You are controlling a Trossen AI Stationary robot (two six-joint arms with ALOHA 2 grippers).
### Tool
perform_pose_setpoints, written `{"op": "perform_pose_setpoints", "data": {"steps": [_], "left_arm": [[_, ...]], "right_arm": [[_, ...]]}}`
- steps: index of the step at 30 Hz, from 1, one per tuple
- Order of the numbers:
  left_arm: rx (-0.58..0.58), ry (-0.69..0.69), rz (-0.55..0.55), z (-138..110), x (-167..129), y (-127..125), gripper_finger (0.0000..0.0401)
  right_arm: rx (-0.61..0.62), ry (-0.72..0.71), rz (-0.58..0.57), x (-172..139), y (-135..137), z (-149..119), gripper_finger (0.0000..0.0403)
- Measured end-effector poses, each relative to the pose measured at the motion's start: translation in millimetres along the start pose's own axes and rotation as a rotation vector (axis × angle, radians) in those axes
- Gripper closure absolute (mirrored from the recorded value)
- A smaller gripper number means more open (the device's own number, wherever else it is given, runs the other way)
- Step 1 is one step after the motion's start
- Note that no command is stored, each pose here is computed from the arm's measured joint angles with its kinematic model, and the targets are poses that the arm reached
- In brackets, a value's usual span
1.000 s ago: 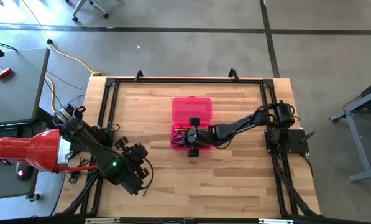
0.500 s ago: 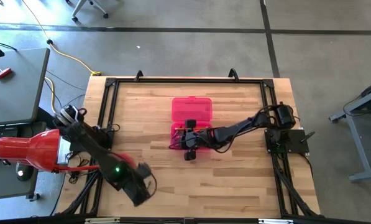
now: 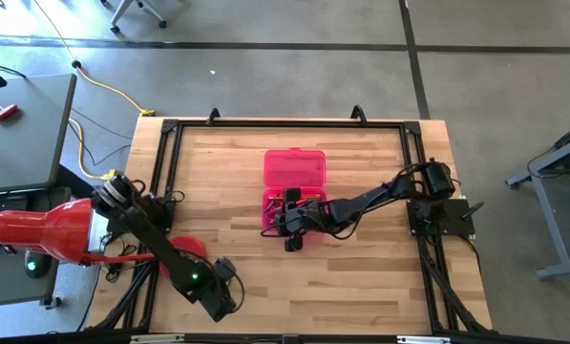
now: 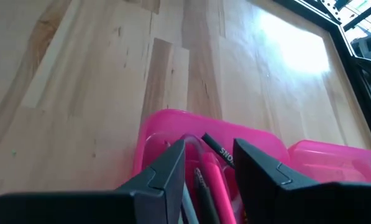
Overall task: Pick & place school supplies into a supply box
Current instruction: Put the dark green crayon into the pink supply box
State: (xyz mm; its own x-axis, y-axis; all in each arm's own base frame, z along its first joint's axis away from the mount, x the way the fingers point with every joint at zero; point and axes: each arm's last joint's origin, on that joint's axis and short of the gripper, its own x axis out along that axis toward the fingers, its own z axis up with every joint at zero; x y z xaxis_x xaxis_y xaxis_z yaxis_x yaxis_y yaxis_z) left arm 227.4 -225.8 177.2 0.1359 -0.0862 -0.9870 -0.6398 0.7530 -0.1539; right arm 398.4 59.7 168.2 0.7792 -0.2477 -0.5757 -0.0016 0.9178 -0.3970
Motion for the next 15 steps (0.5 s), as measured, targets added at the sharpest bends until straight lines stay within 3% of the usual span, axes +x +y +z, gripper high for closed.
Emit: {"op": "perform_pose_setpoints", "data": {"steps": [15], "left_arm": [[-0.008,-0.034,0.052,7,29,-5,0.0307]], "right_arm": [[0.005,-0.001,-0.002,0,0,0,0.0289]]}}
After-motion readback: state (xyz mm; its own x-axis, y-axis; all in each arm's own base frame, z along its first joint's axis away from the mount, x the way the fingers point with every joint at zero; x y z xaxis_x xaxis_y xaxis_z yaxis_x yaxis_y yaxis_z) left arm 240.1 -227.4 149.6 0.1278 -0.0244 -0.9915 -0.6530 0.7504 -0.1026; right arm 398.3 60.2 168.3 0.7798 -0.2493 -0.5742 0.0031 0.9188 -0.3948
